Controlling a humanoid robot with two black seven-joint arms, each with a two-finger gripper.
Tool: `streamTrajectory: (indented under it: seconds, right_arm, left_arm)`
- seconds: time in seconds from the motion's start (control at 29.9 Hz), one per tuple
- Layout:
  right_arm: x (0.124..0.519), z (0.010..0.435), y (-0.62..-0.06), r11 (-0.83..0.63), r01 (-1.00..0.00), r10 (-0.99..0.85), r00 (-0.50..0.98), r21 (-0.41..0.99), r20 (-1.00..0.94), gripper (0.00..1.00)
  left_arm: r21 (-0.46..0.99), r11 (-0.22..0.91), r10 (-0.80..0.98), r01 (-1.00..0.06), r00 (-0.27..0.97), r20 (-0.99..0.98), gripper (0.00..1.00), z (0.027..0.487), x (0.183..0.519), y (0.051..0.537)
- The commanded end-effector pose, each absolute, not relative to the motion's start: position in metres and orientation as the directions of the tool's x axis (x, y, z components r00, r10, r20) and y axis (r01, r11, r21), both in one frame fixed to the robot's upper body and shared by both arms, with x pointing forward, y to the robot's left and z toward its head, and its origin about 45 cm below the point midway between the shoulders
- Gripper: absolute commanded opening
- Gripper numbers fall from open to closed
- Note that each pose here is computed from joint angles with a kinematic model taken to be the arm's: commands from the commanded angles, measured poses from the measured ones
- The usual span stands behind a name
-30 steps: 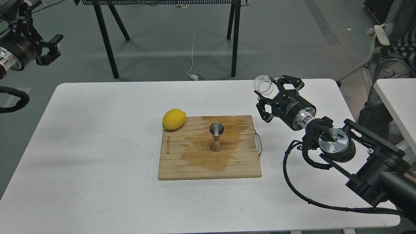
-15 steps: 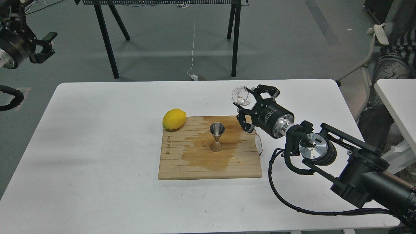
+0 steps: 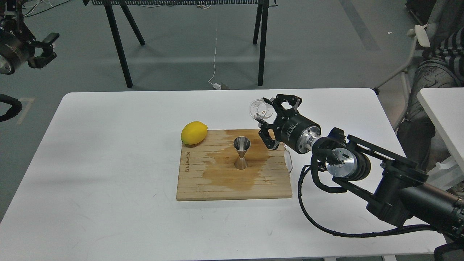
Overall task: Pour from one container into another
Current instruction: 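Carry the glass cup with the right gripper above the jigger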
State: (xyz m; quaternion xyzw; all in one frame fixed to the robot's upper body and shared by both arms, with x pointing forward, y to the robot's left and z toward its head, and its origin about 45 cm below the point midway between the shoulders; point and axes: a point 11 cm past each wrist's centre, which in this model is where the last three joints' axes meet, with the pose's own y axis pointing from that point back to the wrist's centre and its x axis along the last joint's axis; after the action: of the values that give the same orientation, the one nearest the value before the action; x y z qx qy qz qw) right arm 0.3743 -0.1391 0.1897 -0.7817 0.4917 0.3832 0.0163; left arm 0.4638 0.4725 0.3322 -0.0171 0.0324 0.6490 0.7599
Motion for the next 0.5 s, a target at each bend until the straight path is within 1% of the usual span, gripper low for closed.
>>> streamTrajectory:
  seconds: [0.0, 0.47]
  right_arm:
    - [0.3722, 0.1876, -0.1367, -0.523, -0.773, -0.767, 0.244, 0.359, -0.594, 0.02]
    - [0.3682, 0.1846, -0.1291, -0.545, -0.749, -0.796, 0.321, 0.377, -0.513, 0.02]
  left_arm:
    - [0.014, 0.157, 0.985, -0.988, 0.155, -0.072, 1.00, 0.3326, 0.4638, 0.4726]
    - [0.014, 0.156, 0.985, -0.988, 0.155, -0.070, 1.00, 0.3334, 0.4638, 0.4730]
